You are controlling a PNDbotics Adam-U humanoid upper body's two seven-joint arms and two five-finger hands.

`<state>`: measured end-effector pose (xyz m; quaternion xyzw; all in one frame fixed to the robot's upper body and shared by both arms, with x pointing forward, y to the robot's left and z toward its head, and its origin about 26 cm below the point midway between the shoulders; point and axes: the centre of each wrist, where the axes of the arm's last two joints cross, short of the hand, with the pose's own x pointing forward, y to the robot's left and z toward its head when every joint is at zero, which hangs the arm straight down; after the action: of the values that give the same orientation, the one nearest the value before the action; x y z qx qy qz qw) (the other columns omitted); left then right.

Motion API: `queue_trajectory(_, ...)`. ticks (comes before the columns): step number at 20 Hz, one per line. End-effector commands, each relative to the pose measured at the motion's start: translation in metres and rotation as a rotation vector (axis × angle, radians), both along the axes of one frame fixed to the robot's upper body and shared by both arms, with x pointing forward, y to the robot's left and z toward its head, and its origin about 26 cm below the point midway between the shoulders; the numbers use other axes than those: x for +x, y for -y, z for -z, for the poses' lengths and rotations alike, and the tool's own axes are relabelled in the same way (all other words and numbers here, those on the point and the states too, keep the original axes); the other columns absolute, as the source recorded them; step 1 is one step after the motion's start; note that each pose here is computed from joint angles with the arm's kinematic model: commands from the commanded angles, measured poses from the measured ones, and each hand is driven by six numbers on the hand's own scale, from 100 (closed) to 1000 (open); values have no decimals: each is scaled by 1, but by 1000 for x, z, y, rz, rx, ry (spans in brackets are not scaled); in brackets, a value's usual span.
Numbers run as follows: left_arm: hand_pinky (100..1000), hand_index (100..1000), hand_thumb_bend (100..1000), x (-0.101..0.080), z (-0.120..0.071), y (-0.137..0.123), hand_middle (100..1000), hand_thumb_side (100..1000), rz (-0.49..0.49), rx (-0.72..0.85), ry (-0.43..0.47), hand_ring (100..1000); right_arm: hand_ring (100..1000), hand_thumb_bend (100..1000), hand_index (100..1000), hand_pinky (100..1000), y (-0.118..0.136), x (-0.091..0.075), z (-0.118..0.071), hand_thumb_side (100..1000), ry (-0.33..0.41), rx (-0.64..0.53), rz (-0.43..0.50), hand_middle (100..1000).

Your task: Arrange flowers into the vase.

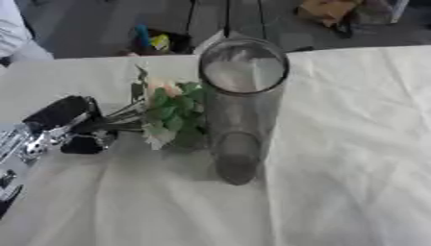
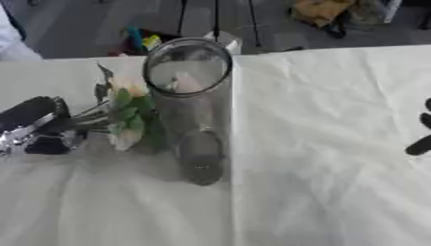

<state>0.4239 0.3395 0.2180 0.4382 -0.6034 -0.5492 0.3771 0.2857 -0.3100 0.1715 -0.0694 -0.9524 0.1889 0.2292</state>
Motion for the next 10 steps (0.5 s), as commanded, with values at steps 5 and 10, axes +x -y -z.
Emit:
queue_trajectory(5,100,100,100,-9,-28,-14,100,378,-64,4,73,100,1000,100,917,975,3,-4,-6,1000,18,-2,-2,536)
queue_trajectory(10,100,100,100,-13,-37,-17,100,374,-96,-33,108,100,1000,100,916,973,4,-4,-5,1000,18,3,-1,537)
